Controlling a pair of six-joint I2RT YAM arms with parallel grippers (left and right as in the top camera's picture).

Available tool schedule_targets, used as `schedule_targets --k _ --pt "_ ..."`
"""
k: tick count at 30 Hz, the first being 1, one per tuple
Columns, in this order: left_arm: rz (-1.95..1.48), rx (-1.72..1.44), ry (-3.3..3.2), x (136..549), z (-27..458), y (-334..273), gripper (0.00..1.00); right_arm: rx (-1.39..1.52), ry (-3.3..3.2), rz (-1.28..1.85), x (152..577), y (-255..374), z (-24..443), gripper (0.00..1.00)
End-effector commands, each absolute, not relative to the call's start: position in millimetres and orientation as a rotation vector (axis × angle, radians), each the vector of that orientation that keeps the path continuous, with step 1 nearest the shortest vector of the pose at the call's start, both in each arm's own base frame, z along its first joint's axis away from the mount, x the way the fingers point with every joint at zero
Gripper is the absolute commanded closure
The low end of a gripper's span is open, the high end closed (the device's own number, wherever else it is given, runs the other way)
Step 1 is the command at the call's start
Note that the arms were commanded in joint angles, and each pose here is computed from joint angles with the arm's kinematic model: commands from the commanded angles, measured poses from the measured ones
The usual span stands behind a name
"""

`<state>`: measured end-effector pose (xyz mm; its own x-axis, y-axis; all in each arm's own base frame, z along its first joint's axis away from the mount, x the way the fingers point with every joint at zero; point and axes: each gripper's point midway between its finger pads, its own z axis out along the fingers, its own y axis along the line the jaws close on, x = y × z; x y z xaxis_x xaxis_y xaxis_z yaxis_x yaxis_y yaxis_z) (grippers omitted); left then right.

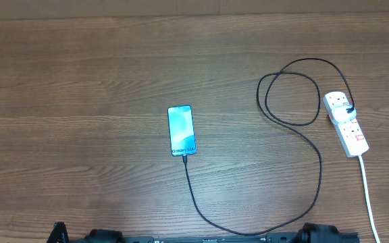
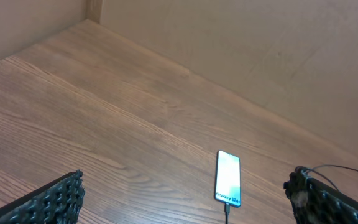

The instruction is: Plug charger to phone and switch on socket

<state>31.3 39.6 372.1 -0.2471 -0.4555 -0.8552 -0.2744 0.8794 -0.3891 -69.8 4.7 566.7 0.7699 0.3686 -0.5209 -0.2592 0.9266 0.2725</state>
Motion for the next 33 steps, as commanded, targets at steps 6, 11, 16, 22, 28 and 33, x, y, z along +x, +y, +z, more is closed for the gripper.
schedule_targets --k 6,11,16,22,28,33 --pt "-0.197 -0.538 1.845 31.8 372.9 38.1 0.0 0.196 0.54 0.347 -42.6 -2.6 564.2 0.0" --pt "-0.197 -0.538 1.845 31.8 372.9 38.1 0.01 0.249 0.723 0.335 24.6 -9.3 524.4 0.0" --pt "-0.197 -0.538 1.845 31.8 372.9 38.1 0.0 0.298 0.9 0.322 100.0 -16.5 464.6 0.0" --pt "-0.197 -0.538 1.844 31.9 373.0 38.1 0.01 0.373 1.05 0.357 172.2 -23.6 381.1 0.0" --pt "-0.197 -0.538 1.845 31.8 372.9 38.1 0.0 0.54 1.095 0.473 210.4 -35.1 310.9 0.0" --pt "-0.197 -0.538 1.845 31.8 372.9 38.1 0.0 0.722 1.13 0.505 226.6 -51.1 256.9 0.0"
